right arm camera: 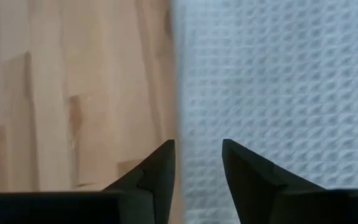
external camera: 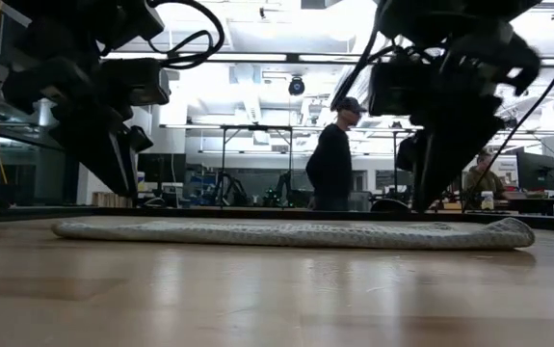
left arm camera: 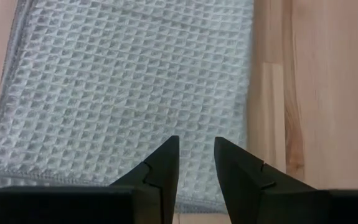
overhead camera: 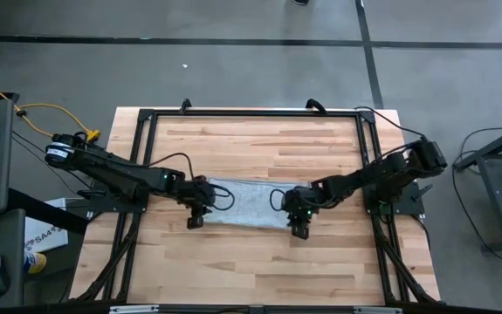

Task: Fold microfiber towels
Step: Fold the gray towel

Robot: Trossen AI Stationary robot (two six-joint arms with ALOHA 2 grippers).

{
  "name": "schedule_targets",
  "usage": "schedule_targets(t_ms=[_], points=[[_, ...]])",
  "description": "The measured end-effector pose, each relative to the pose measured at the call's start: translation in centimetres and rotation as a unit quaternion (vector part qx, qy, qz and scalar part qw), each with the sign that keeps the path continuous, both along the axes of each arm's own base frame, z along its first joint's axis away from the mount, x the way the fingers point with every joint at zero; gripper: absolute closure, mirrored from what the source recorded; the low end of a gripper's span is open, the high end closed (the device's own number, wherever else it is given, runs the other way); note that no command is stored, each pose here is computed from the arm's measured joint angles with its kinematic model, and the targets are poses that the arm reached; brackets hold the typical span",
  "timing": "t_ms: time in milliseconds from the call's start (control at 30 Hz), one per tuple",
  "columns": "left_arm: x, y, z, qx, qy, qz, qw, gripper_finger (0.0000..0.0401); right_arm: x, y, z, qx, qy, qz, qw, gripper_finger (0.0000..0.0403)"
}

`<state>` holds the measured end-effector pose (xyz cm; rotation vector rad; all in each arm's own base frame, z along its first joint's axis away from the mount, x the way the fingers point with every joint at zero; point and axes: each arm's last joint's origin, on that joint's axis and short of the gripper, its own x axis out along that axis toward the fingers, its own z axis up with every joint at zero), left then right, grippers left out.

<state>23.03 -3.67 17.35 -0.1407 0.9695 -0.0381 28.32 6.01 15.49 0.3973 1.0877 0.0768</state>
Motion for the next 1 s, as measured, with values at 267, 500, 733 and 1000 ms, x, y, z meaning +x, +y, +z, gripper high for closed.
schedule_targets(t_ms=[267,500,733,1000], points=[[-1.0,0.4,-0.3,0.034,0.044,0.016,0.998,0.0299,0.4,-2.7,0.0,-0.02,-0.008,-0.017,1.0,0.0292],[-1.6,1.7,0.7,0.083,0.03,0.03,0.996,0.0299,0.6,-5.0,0.0,-0.027,-0.012,-0.043,0.999,0.0297],[-1.6,5.7,0.9,0.055,0.026,0.024,0.998,0.0299,0.7,-6.5,0.0,-0.032,-0.016,-0.065,0.997,0.0298],[-3.0,9.1,-1.3,0.01,-0.009,0.017,1.0,0.0299,0.6,-8.0,0.0,-0.064,-0.016,-0.101,0.993,0.0298]])
